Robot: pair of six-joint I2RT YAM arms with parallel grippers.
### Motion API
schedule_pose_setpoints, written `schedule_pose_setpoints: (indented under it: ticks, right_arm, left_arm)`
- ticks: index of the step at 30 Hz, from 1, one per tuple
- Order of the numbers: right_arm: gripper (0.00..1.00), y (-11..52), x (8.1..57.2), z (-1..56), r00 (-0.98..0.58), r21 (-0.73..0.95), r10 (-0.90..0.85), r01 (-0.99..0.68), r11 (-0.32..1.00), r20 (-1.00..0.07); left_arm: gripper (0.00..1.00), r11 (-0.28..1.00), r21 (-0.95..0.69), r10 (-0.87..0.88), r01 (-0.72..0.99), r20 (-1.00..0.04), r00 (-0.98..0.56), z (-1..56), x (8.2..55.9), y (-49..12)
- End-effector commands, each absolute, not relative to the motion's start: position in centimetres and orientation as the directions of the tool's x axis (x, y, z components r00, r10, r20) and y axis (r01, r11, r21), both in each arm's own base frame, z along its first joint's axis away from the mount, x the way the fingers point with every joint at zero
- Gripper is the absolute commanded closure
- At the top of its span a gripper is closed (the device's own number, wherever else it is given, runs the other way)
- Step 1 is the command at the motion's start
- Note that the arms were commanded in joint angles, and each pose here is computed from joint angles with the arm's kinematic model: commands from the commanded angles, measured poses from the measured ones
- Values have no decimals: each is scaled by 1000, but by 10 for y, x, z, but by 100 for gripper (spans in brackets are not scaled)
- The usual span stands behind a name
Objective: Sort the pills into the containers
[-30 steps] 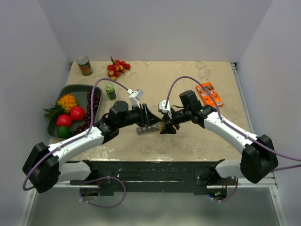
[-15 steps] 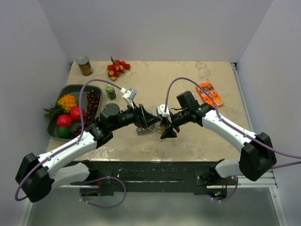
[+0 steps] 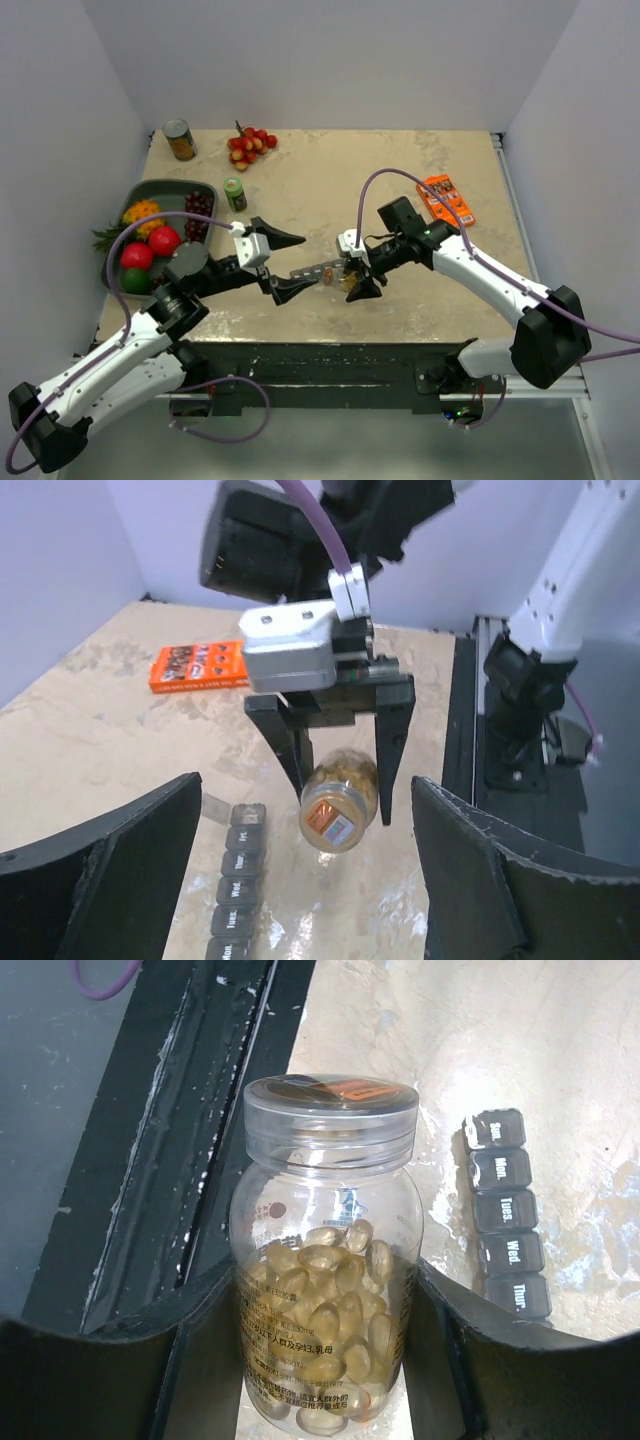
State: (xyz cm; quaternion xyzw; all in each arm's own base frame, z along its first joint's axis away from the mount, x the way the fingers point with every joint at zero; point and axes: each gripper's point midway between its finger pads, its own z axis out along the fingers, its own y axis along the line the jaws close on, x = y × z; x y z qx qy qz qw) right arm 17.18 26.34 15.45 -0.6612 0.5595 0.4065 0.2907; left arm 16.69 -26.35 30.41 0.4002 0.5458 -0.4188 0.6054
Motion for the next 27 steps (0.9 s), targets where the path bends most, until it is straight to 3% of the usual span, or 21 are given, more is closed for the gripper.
schedule_pose_setpoints:
  ticks: [1, 11, 17, 21, 25, 27]
  right_arm:
    - [100, 266, 165, 172, 96, 24, -449, -967, -255, -888]
    - [100, 266, 163, 171, 102, 21, -446, -965, -262, -889]
    - [100, 266, 163, 171, 100, 23, -445, -964, -264, -890]
    - [100, 266, 163, 170, 97, 26, -446, -965, -262, -890]
    - [100, 265, 171, 167, 98, 9, -465, -975, -221, -880]
    - [100, 266, 179, 165, 76, 8, -476, -985, -172, -876]
  left_arm:
    - [13, 154, 179, 56, 972, -983, 172, 274, 163, -284]
    - [18, 57, 171, 116, 984, -980, 163, 253, 169, -310]
    - [31, 41, 135, 113, 990, -985, 129, 243, 167, -315]
    - [68, 52, 92, 130, 994, -988, 84, 235, 170, -318]
    - [97, 87, -21, 94, 996, -995, -30, 238, 167, -318]
    - [100, 127, -120, 75, 985, -989, -130, 231, 167, -316]
